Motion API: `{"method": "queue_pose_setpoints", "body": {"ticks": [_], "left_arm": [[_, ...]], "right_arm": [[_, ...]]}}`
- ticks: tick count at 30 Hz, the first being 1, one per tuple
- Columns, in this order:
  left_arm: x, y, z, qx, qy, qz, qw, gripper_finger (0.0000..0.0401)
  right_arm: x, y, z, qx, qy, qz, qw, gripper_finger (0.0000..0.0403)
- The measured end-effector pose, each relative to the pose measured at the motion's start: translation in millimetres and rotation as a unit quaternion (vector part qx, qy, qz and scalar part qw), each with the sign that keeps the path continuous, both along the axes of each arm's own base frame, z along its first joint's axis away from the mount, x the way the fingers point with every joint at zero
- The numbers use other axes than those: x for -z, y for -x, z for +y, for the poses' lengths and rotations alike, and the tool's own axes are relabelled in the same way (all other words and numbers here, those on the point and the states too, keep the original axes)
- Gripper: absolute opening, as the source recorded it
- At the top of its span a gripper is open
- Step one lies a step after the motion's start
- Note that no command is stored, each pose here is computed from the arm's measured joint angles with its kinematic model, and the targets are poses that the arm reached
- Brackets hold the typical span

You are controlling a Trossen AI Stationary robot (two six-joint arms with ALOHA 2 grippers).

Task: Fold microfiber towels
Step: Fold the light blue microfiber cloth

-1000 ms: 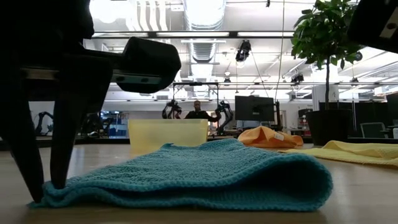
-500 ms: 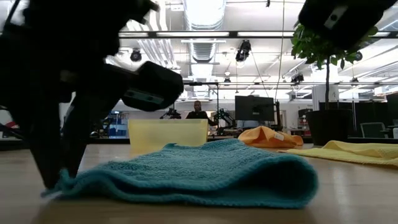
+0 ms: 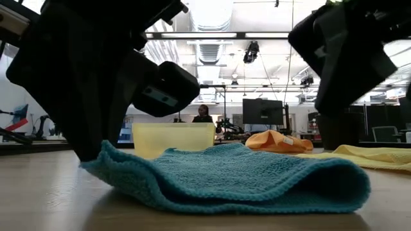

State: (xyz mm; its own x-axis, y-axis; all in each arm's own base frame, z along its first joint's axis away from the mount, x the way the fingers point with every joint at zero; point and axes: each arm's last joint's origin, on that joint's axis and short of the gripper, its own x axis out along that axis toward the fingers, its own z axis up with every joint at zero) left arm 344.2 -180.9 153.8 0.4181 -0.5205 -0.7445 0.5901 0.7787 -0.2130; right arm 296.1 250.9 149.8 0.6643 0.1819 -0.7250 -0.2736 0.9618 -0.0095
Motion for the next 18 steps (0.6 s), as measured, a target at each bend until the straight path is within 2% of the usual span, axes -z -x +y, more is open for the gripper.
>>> {"method": "queue_pose_setpoints", "body": {"ticks": [7, 18], "left_arm": [[-0.4, 0.0, 0.3, -0.002, 0.000, -0.001, 1.000, 0.0000], [-2.2, -1.9, 0.3, -0.019, 0.003, -0.009, 1.000, 0.0000]], "right_arm": [[13.6, -2.3, 1.7, -0.053, 0.053, -0.003, 0.997, 0.0194], [14.9, -16.7, -12.5, -0.061, 0.070, -0.013, 0.996, 0.0194]]}}
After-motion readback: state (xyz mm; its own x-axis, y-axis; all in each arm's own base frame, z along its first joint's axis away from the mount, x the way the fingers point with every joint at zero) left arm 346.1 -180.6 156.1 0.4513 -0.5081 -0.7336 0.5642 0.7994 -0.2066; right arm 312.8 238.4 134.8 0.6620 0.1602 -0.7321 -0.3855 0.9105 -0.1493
